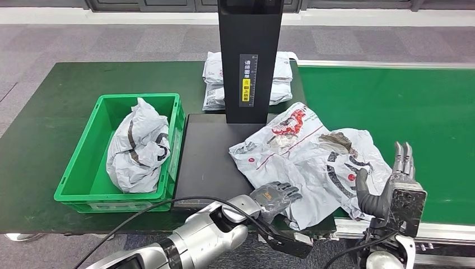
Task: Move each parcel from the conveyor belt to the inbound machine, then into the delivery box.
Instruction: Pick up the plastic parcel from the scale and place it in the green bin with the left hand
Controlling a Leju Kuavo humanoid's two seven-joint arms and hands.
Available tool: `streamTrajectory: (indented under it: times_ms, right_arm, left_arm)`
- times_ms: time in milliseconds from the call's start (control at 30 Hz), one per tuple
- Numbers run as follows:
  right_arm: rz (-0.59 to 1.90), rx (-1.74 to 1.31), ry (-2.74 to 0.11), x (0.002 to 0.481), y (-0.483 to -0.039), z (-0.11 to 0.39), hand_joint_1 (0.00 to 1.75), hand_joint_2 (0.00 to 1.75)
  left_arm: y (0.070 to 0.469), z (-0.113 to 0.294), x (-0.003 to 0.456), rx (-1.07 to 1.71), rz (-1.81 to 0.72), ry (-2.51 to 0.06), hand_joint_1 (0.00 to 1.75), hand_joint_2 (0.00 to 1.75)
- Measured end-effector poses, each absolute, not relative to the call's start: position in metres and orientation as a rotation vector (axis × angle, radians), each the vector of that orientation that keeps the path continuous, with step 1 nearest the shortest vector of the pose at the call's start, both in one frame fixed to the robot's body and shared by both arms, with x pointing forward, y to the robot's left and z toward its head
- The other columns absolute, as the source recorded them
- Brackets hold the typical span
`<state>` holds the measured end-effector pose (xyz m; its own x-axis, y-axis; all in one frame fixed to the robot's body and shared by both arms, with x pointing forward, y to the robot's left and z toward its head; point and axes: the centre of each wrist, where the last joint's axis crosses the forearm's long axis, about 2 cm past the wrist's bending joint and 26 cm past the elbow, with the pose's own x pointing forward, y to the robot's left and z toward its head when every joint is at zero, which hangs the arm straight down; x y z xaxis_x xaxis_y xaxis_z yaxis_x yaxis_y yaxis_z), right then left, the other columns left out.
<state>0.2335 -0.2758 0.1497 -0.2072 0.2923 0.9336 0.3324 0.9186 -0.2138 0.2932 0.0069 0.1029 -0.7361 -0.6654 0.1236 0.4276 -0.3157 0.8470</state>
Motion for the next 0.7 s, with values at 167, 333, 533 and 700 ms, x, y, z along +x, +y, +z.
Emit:
streamTrajectory:
  times_ms: [167,333,533,700]
  right_arm:
    - [-0.037,-0.456,-1.798,0.2388,-0.2750,0.1462,0.00,1.75]
    - [-0.034,-0.454,-1.791,0.2420,-0.2744,0.1441,0.00,1.75]
    - [-0.029,-0.451,-1.783,0.2433,-0.2740,0.1420,0.00,1.75]
    - [-0.023,-0.448,-1.781,0.2444,-0.2739,0.1418,0.00,1.75]
  left_arm:
    - [0.0084,0.1006,0.2937,0.306,-2.008,-1.235,1.75,1.75]
    - [0.0085,0.1023,0.2965,0.316,-1.999,-1.236,1.75,1.75]
    - [0.0098,0.1012,0.2975,0.320,-1.996,-1.224,1.75,1.75]
    - [0.0124,0.0994,0.2990,0.335,-1.963,-1.219,1.75,1.75]
